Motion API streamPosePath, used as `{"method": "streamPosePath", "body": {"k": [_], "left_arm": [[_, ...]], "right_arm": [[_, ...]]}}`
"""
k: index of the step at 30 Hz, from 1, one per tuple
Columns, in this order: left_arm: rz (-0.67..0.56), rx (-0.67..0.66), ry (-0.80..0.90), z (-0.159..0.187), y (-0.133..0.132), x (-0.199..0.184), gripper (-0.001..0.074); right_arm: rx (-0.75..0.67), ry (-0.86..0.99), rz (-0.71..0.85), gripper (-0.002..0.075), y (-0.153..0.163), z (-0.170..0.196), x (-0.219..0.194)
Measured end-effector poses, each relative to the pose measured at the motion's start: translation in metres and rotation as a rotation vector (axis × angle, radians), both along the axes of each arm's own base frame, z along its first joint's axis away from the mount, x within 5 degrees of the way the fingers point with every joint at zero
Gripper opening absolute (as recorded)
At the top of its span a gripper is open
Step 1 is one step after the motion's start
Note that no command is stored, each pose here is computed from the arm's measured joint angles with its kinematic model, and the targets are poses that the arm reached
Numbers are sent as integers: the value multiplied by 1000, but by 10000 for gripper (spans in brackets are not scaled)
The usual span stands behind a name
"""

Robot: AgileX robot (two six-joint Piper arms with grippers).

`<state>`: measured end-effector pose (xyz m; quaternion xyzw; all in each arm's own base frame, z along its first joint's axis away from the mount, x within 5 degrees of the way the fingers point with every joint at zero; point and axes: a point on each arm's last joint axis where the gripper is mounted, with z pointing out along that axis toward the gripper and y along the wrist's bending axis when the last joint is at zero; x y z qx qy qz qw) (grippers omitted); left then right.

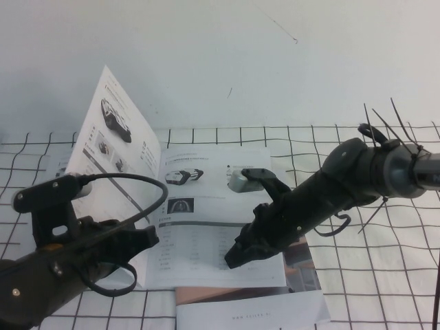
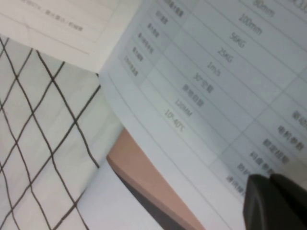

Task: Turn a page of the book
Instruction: Open the closed book

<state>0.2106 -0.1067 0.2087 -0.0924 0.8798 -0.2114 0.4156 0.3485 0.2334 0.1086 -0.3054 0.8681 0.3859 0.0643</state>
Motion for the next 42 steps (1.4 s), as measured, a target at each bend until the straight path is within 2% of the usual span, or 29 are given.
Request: {"method": "streamPosePath", "body": {"k": [5,12,16,27,36,42], "left_arm": [[-10,14,3,-2,0,0,-2],[-1,70,105,-28,1,9,-2],[22,92,144,-39,5,13,-2],[17,113,150,-43,5,15,-3],[2,190,293,-82,3,17,-3],[-1,186,294,-82,1,18,-3]], "right_arm": [[-102,36,-26,3,-6,2,0],[-157,69,-17,3,-10,3,-2],[-160,76,-22,3,-10,3,-3],[-164,80,-18,3,-10,4,-3],[-168,97,5,3,-11,4,-5],[-169,89,12,3,-11,7,-6]]}}
